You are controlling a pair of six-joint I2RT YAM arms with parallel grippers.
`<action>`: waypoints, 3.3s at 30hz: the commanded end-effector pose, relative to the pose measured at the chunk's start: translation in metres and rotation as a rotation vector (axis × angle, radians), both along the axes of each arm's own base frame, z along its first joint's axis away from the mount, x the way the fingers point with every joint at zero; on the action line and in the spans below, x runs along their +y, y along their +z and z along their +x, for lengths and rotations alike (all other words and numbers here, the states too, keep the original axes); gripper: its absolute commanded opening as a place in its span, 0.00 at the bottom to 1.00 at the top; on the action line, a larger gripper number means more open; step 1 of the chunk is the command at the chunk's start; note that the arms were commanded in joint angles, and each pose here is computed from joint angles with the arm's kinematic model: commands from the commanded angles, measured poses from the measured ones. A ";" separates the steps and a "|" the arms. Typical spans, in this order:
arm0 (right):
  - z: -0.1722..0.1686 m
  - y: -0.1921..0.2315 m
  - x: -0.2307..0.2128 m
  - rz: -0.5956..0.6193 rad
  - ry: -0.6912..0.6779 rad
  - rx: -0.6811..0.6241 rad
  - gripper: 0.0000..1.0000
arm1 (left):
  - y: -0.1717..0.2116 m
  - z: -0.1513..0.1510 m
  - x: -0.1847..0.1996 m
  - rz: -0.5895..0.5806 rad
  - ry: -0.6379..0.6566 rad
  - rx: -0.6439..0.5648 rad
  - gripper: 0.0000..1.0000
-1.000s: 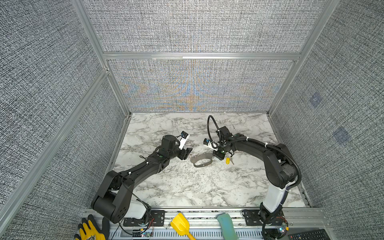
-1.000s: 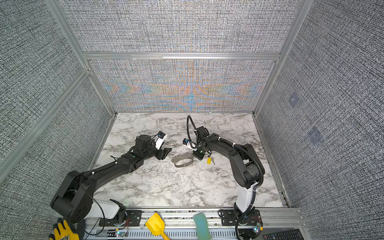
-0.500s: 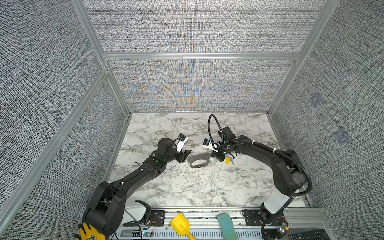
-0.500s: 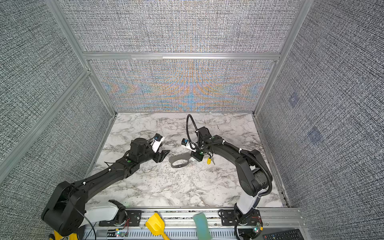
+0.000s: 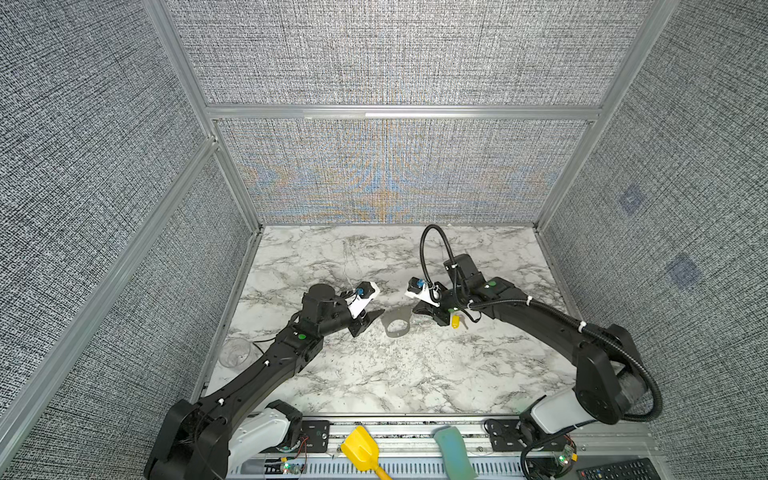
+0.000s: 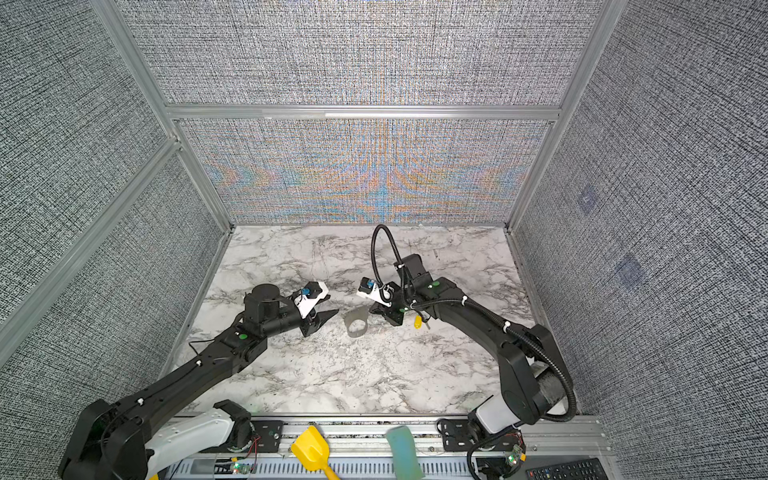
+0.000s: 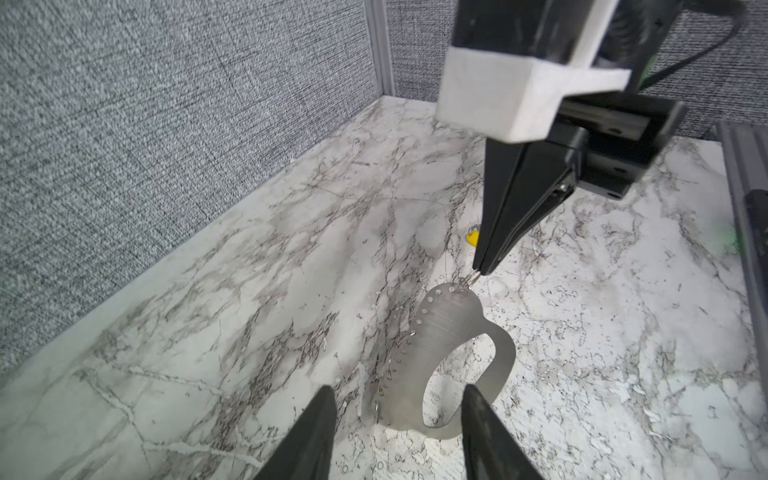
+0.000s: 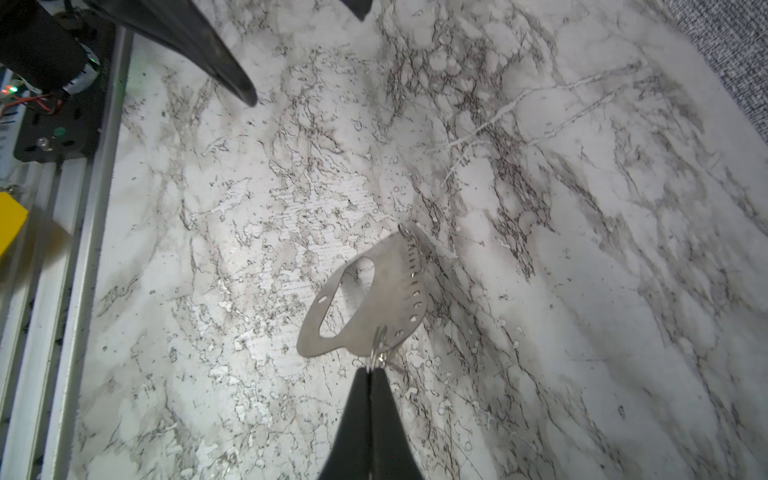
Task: Remove the keys from the keyring
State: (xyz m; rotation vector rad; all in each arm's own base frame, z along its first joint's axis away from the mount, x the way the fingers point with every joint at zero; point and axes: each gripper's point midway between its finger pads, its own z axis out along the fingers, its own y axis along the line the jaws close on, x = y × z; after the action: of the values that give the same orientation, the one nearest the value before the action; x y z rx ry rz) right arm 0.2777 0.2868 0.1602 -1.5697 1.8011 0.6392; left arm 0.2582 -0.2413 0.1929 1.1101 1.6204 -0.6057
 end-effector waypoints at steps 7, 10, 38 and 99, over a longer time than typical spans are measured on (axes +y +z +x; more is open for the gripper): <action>-0.020 0.034 0.016 0.107 0.099 -0.013 0.00 | 0.008 -0.019 -0.009 0.030 -0.159 -0.075 0.44; -0.025 0.038 0.017 0.107 0.112 0.001 0.00 | 0.009 -0.020 -0.014 0.026 -0.187 -0.084 0.40; -0.036 0.046 0.015 0.064 0.137 0.081 0.00 | 0.009 -0.021 -0.057 -0.005 -0.312 -0.103 0.28; -0.021 0.060 0.007 0.265 -0.159 -0.257 0.36 | 0.063 -0.037 -0.074 -0.314 -0.370 -0.037 0.00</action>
State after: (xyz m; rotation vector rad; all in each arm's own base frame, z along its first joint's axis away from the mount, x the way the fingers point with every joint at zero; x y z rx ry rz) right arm 0.2495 0.2910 0.2046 -1.3006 1.6156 0.5695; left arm 0.2237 -0.3155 0.2450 1.1862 1.2948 -1.0304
